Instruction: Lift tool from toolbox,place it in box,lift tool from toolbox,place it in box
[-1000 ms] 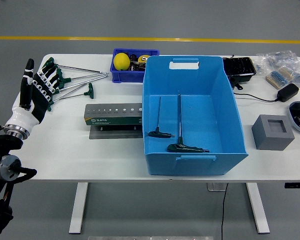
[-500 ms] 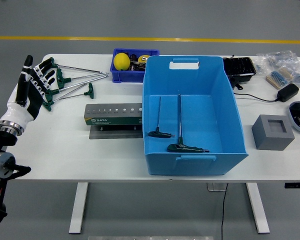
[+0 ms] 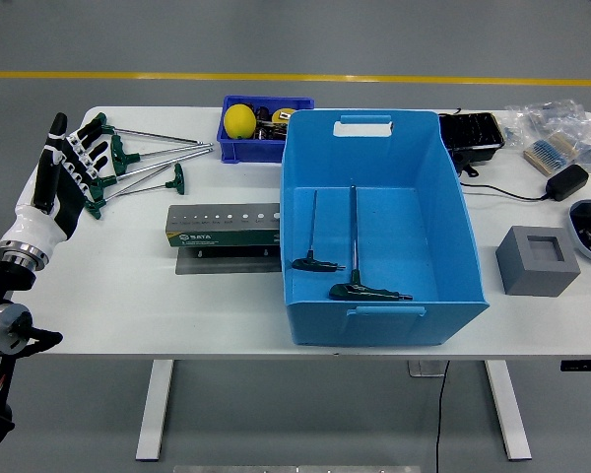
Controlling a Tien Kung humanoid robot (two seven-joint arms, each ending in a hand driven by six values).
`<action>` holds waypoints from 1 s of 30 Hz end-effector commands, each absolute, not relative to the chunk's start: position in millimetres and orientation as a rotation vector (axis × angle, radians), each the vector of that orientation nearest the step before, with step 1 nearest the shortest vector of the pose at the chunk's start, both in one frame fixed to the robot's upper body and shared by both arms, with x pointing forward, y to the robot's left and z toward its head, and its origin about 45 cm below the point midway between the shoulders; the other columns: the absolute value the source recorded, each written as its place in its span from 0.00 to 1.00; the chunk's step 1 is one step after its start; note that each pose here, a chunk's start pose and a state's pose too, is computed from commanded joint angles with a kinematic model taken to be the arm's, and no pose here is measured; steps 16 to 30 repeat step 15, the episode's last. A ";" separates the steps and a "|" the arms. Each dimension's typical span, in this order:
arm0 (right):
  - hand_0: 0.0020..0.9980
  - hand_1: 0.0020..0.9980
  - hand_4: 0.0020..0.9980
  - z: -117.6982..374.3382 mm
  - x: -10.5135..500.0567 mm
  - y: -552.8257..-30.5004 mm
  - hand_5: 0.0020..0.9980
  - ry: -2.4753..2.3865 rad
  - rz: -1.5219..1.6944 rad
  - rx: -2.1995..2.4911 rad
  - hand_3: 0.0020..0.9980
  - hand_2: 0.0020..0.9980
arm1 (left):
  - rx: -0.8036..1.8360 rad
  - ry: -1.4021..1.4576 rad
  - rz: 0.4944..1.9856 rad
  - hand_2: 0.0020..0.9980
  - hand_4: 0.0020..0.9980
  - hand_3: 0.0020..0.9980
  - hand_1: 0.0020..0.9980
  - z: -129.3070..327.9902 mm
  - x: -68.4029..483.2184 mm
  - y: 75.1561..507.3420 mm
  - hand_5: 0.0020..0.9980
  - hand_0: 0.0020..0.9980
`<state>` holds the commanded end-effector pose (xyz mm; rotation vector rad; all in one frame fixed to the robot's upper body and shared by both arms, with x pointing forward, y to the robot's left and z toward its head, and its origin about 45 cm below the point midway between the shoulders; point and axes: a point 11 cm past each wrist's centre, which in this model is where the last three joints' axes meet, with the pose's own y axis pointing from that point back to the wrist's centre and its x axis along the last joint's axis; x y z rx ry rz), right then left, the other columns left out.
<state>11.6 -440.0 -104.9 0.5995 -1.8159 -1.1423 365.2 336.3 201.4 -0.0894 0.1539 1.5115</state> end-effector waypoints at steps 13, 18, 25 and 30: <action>0.70 0.68 0.80 -104.5 13.8 -440.6 0.69 -1.821 -1.141 0.602 0.56 0.74 | -0.090 0.160 1.511 1.00 0.98 0.89 0.98 200.3 365.3 335.0 1.00 1.00; 0.70 0.68 0.80 -104.6 13.8 -440.6 0.69 -1.820 -1.141 0.602 0.56 0.74 | -0.090 0.164 1.512 1.00 0.98 0.89 0.98 199.4 364.9 334.8 1.00 1.00; 0.70 0.68 0.80 -104.6 13.8 -440.6 0.69 -1.820 -1.141 0.602 0.56 0.74 | -0.090 0.164 1.512 1.00 0.98 0.89 0.98 199.4 364.9 334.8 1.00 1.00; 0.70 0.68 0.80 -104.6 13.8 -440.6 0.69 -1.820 -1.141 0.602 0.56 0.74 | -0.090 0.164 1.512 1.00 0.98 0.89 0.98 199.4 364.9 334.8 1.00 1.00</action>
